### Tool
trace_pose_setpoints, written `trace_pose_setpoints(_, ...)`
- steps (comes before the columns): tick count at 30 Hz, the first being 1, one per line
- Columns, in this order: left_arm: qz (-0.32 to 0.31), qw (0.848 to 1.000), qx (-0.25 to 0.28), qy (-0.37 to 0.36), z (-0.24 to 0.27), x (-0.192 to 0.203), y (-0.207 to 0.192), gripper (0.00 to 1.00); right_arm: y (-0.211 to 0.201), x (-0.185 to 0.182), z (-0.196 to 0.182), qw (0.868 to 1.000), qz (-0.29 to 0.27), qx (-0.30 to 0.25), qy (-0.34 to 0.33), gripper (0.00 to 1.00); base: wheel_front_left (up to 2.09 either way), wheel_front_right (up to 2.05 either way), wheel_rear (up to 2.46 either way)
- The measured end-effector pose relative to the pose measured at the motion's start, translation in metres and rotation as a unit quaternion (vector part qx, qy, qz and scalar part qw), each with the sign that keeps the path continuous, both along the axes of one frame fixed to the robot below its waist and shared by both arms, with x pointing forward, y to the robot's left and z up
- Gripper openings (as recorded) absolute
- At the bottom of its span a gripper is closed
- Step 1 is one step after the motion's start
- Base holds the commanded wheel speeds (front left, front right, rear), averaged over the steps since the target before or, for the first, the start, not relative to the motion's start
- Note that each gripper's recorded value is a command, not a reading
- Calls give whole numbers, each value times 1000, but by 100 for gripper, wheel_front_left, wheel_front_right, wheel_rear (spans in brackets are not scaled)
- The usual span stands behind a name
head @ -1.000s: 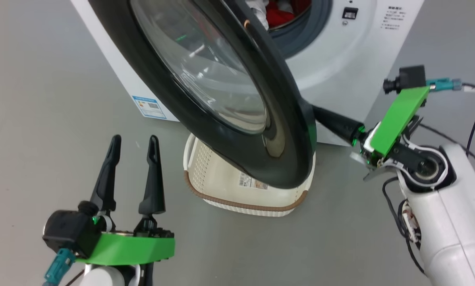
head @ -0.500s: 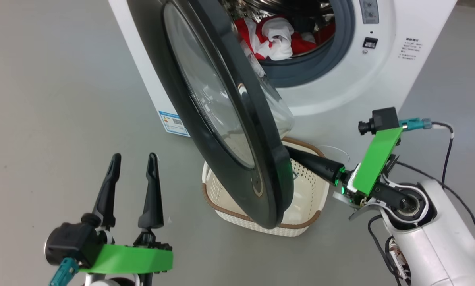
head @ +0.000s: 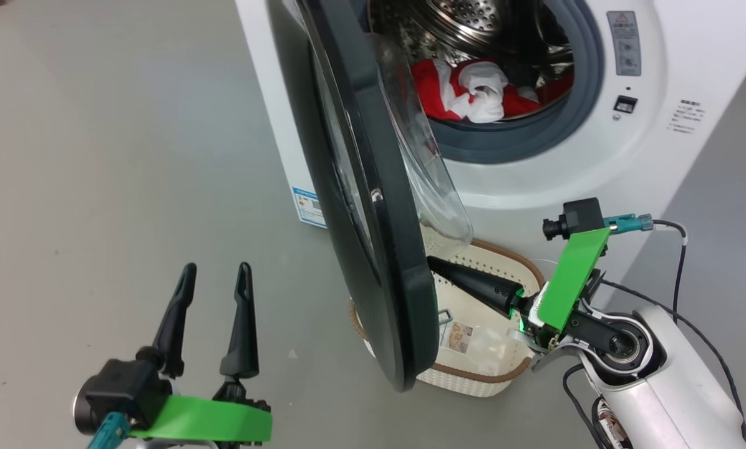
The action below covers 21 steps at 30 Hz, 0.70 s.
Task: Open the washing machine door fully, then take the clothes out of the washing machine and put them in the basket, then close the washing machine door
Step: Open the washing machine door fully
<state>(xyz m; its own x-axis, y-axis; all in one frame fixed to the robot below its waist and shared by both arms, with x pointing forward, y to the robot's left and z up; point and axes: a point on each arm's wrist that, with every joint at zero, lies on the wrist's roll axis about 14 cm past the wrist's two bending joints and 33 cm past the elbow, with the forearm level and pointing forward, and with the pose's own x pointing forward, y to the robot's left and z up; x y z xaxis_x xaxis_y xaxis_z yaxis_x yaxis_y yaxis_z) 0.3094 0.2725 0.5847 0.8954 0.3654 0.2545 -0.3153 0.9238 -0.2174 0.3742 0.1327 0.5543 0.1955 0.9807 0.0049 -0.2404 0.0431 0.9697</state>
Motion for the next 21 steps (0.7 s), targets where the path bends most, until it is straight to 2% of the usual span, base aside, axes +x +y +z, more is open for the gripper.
trace_pose_setpoints(10, 31, 999, -1, 9, -4, -27, 15, 100, 26, -23, 3, 999, 44, 3, 4, 0, 0, 0, 0)
trace_pose_setpoints(21, 48, 999, -1, 15, -5, -33, 23, 100, 44, -45, -4, 996, 84, 2, 22, 0, 0, 0, 0)
